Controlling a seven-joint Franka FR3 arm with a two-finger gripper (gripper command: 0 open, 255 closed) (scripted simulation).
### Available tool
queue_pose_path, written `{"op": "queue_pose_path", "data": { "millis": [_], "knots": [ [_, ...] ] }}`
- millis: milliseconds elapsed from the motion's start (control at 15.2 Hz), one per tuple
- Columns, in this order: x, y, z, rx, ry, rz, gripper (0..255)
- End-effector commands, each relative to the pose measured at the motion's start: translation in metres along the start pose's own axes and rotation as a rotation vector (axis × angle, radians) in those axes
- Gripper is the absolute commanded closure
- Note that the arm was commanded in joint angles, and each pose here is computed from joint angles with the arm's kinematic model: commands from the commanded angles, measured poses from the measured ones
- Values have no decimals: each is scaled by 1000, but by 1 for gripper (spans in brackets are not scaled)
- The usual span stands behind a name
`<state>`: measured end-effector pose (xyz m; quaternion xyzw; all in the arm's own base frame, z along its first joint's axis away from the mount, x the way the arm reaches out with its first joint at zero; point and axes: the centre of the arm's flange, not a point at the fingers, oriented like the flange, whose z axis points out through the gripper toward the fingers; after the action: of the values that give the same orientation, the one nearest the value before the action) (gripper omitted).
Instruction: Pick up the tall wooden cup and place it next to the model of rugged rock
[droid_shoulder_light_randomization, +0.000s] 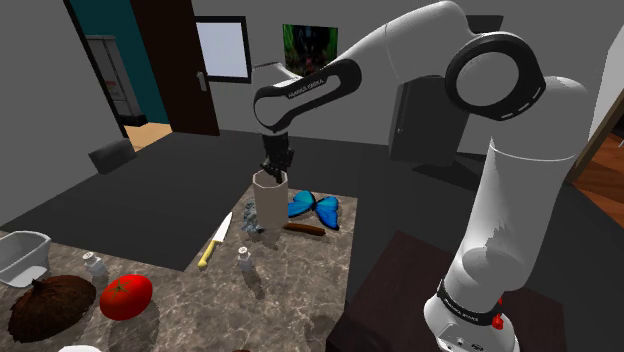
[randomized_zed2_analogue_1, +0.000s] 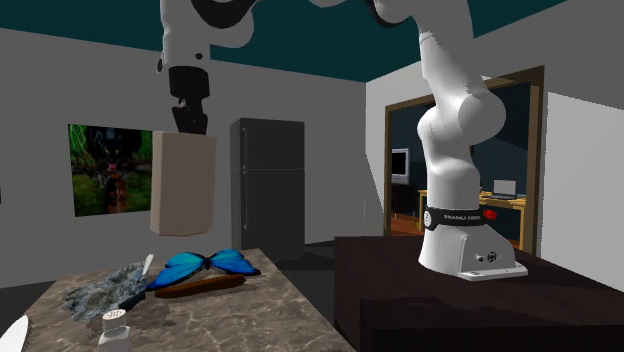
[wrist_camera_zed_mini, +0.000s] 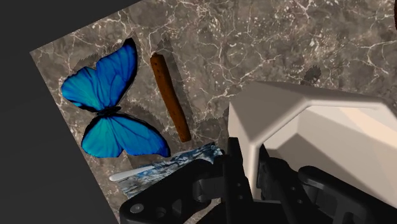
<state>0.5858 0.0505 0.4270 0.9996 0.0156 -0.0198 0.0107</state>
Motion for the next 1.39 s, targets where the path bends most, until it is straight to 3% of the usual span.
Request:
{"op": "queue_pose_path", "data": {
  "millis": [0,1320],
  "knots": [
    [2,0,10,0,2,0,255],
    [6,-2,115,0,2,0,255]
  ]
}}
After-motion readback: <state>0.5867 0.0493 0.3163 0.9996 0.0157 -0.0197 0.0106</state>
